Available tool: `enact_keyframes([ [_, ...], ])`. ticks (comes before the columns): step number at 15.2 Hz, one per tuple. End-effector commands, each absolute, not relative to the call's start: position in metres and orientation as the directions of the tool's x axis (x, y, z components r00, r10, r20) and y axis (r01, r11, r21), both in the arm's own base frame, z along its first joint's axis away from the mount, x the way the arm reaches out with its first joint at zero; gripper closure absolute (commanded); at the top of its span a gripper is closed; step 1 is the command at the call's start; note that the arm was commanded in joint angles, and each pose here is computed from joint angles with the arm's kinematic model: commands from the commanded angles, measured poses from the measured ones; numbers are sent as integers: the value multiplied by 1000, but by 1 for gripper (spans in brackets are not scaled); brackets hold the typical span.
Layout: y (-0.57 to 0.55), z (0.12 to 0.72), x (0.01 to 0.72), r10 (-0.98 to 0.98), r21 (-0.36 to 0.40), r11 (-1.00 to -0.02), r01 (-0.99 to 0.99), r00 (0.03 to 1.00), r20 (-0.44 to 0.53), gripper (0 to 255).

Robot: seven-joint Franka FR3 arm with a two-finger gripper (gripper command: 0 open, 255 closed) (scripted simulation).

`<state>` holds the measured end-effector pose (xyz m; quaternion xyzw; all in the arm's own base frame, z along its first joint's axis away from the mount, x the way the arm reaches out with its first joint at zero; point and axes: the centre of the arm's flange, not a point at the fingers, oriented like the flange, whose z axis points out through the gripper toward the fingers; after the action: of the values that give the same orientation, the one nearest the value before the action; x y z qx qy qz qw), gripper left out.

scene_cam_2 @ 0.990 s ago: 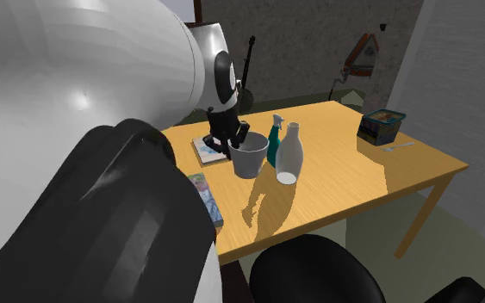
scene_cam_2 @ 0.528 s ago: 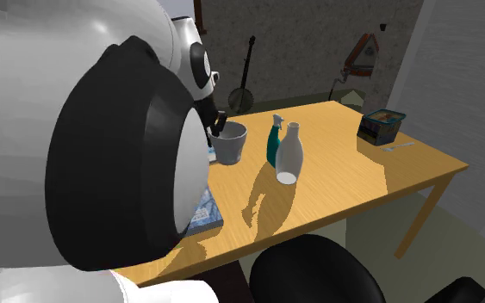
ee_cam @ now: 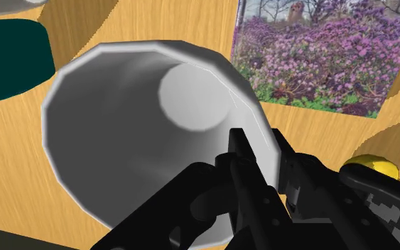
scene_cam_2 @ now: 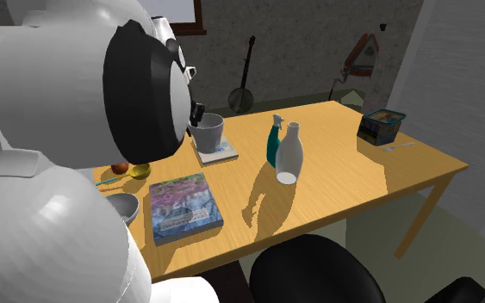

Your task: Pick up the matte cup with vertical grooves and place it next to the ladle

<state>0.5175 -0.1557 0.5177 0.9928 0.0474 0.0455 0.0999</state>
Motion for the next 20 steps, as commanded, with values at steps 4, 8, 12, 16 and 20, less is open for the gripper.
enact_keyframes([
  [4, -130, 519, 577, 103, 203, -976, 85, 991, 82, 255],
  [8, -108, 520, 625, 103, 203, -976, 85, 991, 82, 255],
  [12, -85, 520, 672, 103, 203, -976, 85, 991, 82, 255],
  [16, -63, 520, 720, 103, 203, -976, 85, 991, 82, 255],
  [20, -52, 510, 744, 103, 203, -976, 85, 991, 82, 255],
])
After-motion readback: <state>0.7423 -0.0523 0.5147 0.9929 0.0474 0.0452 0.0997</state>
